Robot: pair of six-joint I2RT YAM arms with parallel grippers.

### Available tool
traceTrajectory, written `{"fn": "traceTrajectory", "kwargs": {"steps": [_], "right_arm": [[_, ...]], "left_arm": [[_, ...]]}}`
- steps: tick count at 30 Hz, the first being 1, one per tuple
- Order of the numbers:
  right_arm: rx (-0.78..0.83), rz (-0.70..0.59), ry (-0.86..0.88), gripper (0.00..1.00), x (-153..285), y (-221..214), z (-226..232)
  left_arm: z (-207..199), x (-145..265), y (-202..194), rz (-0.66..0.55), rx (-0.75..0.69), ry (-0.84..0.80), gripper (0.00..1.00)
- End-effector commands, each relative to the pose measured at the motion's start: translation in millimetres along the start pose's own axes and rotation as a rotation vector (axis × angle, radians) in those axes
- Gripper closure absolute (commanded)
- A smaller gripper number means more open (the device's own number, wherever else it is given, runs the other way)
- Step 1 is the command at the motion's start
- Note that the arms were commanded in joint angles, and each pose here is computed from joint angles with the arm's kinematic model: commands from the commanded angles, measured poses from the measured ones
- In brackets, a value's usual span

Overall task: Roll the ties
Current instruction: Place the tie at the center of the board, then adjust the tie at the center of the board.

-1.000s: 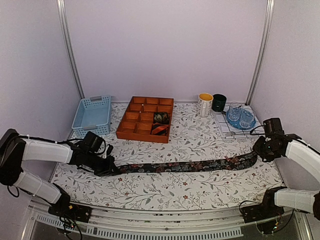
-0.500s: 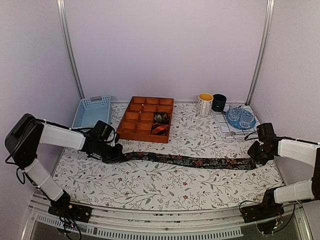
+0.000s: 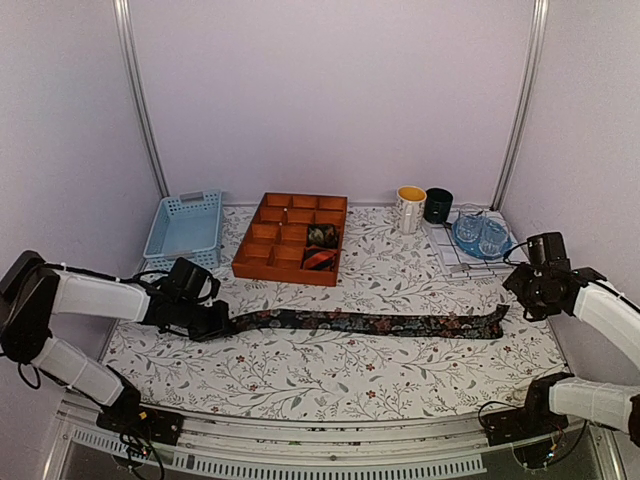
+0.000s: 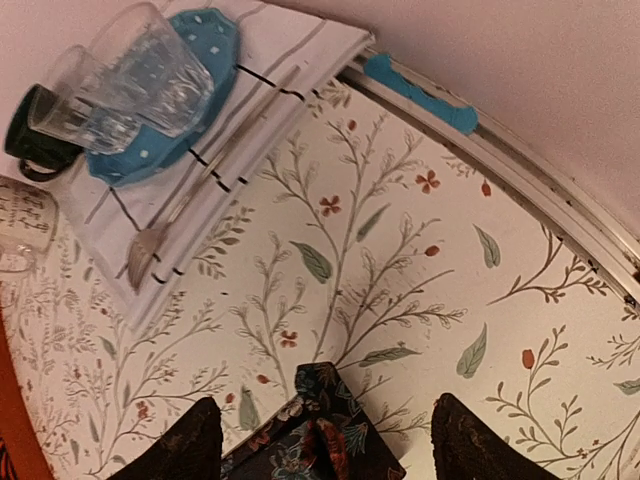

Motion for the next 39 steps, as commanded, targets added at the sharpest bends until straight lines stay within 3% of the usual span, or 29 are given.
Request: {"fn": "traceTrajectory", "kwargs": {"steps": [1, 4, 7, 9, 14, 19, 20, 21, 27, 39], "right_arm": [[0.041, -0.134, 0.053, 0.29, 47.5, 23.8, 12.5], [0.121, -0.084, 0.17, 0.32, 57.3, 12.8, 43.7], [0.25, 0.059, 0.304, 0.43, 54.0, -21.7, 82.4], [0.275, 0.147, 0.332, 0.5, 45.5, -45.2, 95.8], [0.209, 0.242, 0.309, 0.59, 16.2, -76.0, 93.3], [0.13, 0.262, 0.18, 0.73, -12.2, -72.5, 66.0], [0.116, 0.267, 0.166, 0.75, -15.9, -71.2, 61.7], [0.105, 0.268, 0.155, 0.77, -18.4, -69.4, 58.3], [0.052, 0.265, 0.067, 0.85, -30.3, -67.0, 32.7], [-0.064, 0.278, -0.068, 0.86, -46.8, -70.3, -14.8]], "left_arm": [[14.6, 12.3, -0.4, -0.052, 0.074, 0.037, 1.0], [14.9, 18.0, -2.2, -0.057, 0.083, 0.033, 1.0], [12.8, 24.8, -5.8, -0.061, 0.092, 0.011, 1.0], [10.7, 30.0, -7.2, -0.068, 0.095, -0.005, 0.94], [3.5, 39.5, -4.7, -0.096, 0.081, -0.048, 0.48], [-7.0, 50.8, 0.3, -0.125, 0.063, -0.088, 0.18], [-7.9, 53.2, 1.4, -0.133, 0.057, -0.089, 0.04], [-9.0, 56.1, 2.6, -0.144, 0.049, -0.091, 0.0], [-8.5, 67.5, 9.9, -0.208, 0.029, -0.081, 0.0], [2.7, 67.1, 8.6, -0.258, 0.032, -0.078, 0.0]]}}
Point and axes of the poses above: each gripper's point midway between its finger pads, its own x axis back along the fingers, its own z axis along the line the jaws close on, y = z × x, the point moved 2 cm from there along x, back along the fingers, and after that the axes turned 8 degrees about x, right-handed, at the moved point
